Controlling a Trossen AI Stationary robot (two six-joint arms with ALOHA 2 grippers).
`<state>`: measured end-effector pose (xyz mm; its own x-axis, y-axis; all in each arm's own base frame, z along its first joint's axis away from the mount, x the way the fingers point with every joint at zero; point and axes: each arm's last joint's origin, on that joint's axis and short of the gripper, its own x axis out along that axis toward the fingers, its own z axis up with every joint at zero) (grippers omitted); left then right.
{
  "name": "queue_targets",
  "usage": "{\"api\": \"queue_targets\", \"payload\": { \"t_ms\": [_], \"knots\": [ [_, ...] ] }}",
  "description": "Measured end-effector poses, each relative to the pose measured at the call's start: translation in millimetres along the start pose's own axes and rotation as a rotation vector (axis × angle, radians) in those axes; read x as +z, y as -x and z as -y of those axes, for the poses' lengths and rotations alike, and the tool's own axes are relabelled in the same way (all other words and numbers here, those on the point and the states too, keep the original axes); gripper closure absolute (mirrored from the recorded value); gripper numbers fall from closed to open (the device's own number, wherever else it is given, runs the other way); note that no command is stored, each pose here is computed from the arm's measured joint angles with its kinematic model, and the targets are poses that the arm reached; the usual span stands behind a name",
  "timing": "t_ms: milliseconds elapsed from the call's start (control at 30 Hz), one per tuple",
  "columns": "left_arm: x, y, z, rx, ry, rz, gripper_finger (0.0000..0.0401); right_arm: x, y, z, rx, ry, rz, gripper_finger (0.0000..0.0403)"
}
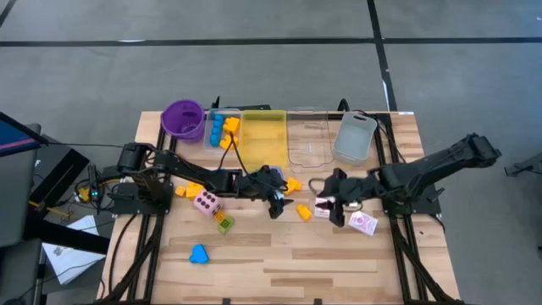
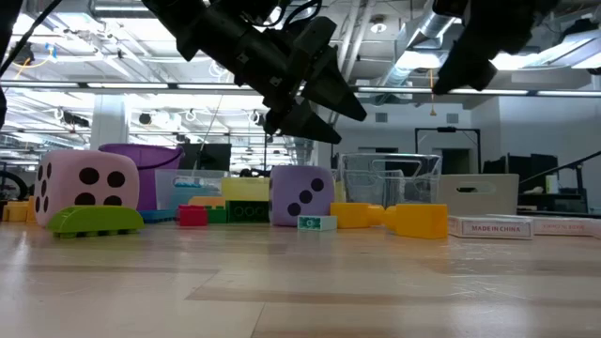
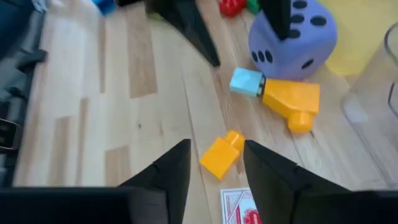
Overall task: Pick & Place Toys
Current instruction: Put the right yellow stud game piece into the left transparent bin
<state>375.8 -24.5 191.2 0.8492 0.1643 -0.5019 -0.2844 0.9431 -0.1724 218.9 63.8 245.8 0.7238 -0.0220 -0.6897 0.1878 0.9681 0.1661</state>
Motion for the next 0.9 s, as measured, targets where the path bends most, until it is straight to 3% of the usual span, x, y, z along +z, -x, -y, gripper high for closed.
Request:
{"api": "queue_targets", "payload": {
  "t_ms": [133, 333, 567, 667, 800, 900],
  "knots": [
    [3.2, 7.3, -5.3, 0.023, -0.004, -0.035, 0.0068, -7.6, -9.4, -13.9, -0.025, -0.054, -0.005, 0.0283],
    [15.3, 30.7, -17.3, 0.067, -0.003, -0.088, 0.0068, -15.2, -20.9, -37.4, 0.037, -0.154, 0.009, 0.0291],
    [41.5, 65.2, -30.2, 0.080, -0.020, -0.023, 0.0068, -22.8, -48.2, -57.6, 0.160, -0.360, -0.060, 0.0290],
    [52.6, 81.7, -33.5, 0.077, -0.056, 0.022, 0.0068, -28.7, -64.3, -57.4, 0.136, -0.503, -0.118, 0.0290],
    [61.7, 103.5, -34.7, 0.070, -0.100, 0.054, 0.0068, -35.6, -80.7, -59.4, 0.093, -0.636, -0.158, 0.0272],
    [66.5, 116.4, -35.4, 0.065, -0.123, 0.078, 0.0068, -35.9, -88.1, -64.7, 0.100, -0.687, -0.201, 0.0234]
  ]
}}
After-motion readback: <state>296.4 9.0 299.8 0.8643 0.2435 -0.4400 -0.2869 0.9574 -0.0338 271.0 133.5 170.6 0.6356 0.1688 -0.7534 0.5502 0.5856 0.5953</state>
